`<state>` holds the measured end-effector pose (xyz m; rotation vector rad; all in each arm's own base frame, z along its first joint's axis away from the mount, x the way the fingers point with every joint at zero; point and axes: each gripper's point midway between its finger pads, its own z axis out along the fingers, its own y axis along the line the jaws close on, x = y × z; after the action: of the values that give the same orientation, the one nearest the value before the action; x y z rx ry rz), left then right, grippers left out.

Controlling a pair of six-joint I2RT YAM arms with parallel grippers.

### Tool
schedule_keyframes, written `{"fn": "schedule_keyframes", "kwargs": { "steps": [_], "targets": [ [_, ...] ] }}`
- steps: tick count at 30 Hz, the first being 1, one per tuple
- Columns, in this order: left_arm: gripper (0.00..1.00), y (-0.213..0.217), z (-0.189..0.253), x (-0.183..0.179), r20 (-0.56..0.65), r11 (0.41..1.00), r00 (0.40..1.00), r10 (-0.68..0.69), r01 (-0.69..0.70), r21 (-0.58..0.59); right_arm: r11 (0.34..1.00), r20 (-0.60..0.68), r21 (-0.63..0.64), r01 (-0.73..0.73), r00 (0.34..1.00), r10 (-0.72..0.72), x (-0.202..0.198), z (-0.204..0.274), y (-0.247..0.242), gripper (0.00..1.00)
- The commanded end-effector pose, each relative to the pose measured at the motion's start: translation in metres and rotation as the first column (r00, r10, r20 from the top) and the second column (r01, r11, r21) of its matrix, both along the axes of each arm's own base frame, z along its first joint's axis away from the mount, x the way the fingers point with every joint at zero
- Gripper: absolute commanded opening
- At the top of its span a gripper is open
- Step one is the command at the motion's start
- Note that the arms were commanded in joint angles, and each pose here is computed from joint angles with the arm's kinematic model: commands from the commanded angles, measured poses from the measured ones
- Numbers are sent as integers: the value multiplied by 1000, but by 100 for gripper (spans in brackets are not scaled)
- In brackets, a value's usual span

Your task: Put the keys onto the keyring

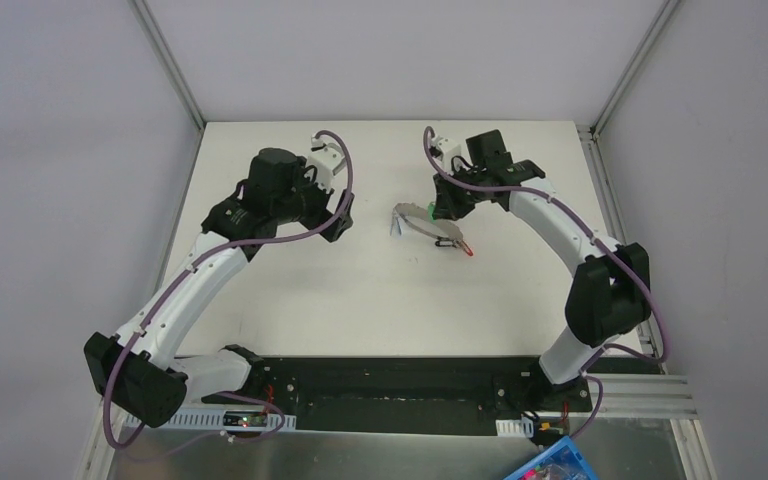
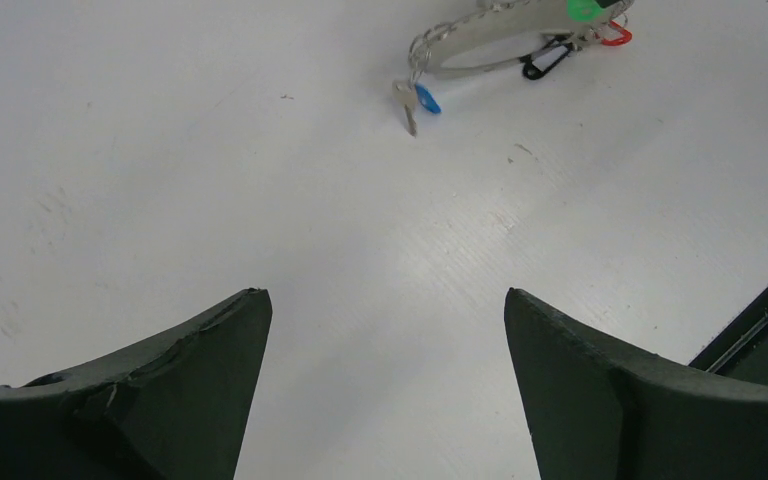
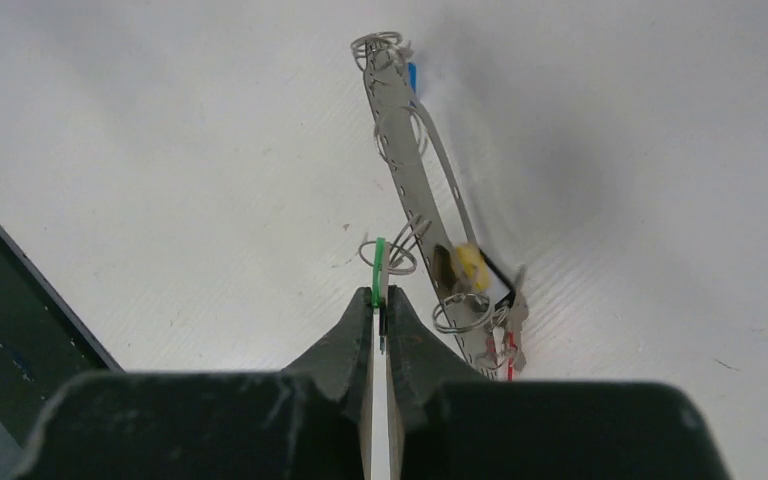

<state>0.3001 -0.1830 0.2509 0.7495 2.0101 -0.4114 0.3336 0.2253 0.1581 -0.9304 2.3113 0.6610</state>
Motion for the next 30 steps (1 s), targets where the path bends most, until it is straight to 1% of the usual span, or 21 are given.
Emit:
{"fn": "schedule_keyframes", "kwargs": {
  "steps": [1,4,10,16,22,30],
  "targets": [
    [89,12,10,2,-7,998,998,63,-63,-11,997,53,38,63,996,-65,27,24,8,0],
    [89,17,9,0,-6,997,997,71,-71,-4,997,22,51,60,998,-61,22,14,12,0],
    [89,21,12,-4,0,997,997,73,-73,-4,999,-47,47,2,999,1,-10,-17,26,0],
    [89,23,14,-8,-6,997,997,77,-77,-7,995,-100,85,-50,993,59,-37,-25,46,0],
    [89,25,12,-6,-13,996,996,91,-91,5,990,-122,119,-71,989,86,-45,-25,58,0],
    [90,29,7,-7,-25,995,995,100,-99,32,988,-144,128,-83,984,102,-47,-26,63,0]
  ]
}}
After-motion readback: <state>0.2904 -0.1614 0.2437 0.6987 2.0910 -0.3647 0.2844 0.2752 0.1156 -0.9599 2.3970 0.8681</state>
